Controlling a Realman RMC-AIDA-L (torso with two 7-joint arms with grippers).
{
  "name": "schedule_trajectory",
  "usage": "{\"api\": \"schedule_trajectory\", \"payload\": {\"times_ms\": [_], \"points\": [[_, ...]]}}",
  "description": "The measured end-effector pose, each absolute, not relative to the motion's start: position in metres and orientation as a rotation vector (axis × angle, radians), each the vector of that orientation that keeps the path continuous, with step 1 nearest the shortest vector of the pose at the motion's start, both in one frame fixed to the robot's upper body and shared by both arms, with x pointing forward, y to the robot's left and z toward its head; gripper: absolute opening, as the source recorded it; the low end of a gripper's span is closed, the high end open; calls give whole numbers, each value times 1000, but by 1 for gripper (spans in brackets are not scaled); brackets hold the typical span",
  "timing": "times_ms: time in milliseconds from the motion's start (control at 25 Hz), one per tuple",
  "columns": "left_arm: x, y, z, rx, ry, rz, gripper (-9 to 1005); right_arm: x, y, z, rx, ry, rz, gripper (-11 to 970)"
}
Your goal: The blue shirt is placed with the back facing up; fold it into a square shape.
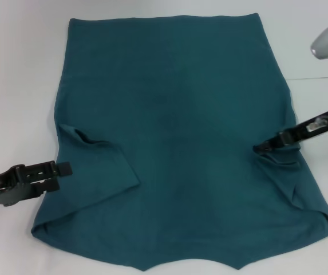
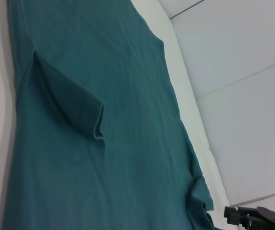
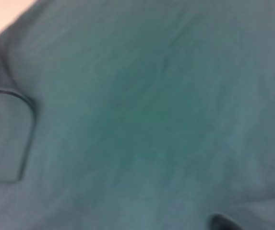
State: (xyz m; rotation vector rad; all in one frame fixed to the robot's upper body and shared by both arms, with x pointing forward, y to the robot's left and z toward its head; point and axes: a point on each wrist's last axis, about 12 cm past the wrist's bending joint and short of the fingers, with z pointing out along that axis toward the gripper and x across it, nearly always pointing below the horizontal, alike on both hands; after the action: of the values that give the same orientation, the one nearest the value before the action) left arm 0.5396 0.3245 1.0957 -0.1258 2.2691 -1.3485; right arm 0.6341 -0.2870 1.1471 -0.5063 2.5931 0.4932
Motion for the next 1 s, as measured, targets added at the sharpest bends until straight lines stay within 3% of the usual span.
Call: {"api": "schedule_trajectory", "payload": {"times_ms": [320, 600, 1000], "points": [[540, 325, 1096, -124, 2268, -1346, 736, 622, -311, 1150, -583, 2571, 387, 320], [542, 325, 1097, -132, 2268, -1342, 736, 612, -306, 1140, -836, 2494, 382, 318], [542, 326, 1097, -148, 2269, -1339, 736, 609, -301, 1136, -978, 2483, 337, 315]]}}
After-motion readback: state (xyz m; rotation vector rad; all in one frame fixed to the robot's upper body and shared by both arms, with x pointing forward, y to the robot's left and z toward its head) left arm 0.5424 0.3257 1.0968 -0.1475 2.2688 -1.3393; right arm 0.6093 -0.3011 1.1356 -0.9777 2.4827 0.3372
